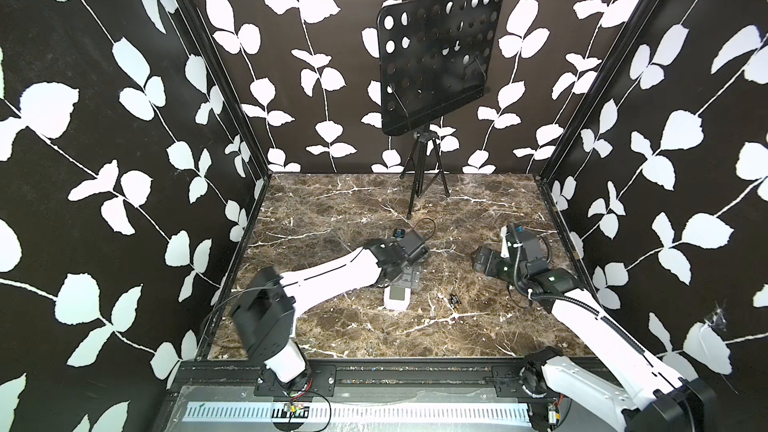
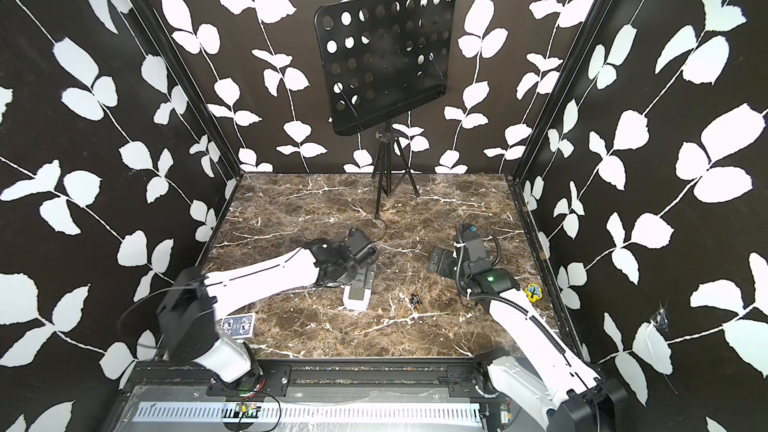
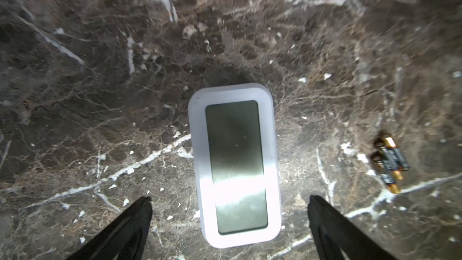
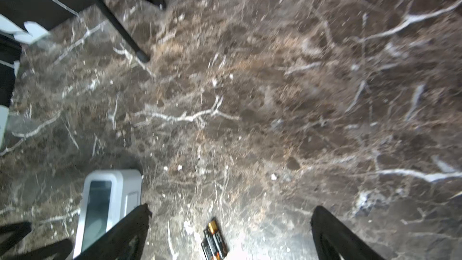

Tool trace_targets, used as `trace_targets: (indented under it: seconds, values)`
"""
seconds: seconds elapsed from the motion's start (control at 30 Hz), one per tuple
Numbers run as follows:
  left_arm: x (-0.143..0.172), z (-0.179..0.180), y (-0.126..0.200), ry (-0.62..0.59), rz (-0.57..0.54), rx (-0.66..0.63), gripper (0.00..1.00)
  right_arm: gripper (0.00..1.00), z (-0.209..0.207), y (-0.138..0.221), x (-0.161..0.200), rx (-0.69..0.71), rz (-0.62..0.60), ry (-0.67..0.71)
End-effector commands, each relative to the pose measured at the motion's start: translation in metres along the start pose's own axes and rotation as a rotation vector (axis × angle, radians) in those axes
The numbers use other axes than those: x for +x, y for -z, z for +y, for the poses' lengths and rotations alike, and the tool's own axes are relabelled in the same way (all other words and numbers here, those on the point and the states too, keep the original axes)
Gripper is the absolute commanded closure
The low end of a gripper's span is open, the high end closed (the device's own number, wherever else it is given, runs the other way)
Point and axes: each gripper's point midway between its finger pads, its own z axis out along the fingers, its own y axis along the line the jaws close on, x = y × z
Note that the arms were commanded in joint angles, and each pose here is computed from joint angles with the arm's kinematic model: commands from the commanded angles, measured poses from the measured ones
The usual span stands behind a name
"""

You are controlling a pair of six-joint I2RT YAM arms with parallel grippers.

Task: Insert the battery into the alarm
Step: Adjust the alarm at the center of the board.

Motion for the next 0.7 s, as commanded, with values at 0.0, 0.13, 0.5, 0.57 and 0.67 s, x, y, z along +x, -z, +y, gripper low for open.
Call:
trace_targets:
  seconds: [0.0,0.13,0.5,0.57,0.67]
  values:
    - [0.013,0.000,-0.004,-0.032,0.091,-0.029,0.01,0.01,-0.008,-0.002,0.014,0.043,0.017,-0.035]
    - [0.016,-0.009,-0.019,-0.050,0.153,-0.046,0.01,0.01,-0.006,-0.002,0.013,0.037,0.011,-0.029]
    - [0.023,-0.007,-0.046,-0.016,0.189,-0.106,0.03,0.01,0.002,-0.006,0.014,0.005,0.025,-0.019]
    - [0.022,-0.007,-0.048,-0.010,0.185,-0.110,0.06,0.01,0.006,-0.009,0.015,-0.016,0.032,-0.016]
    - [0.022,-0.008,-0.052,0.013,0.195,-0.104,0.16,0.01,0.012,-0.011,0.017,-0.043,0.043,-0.012]
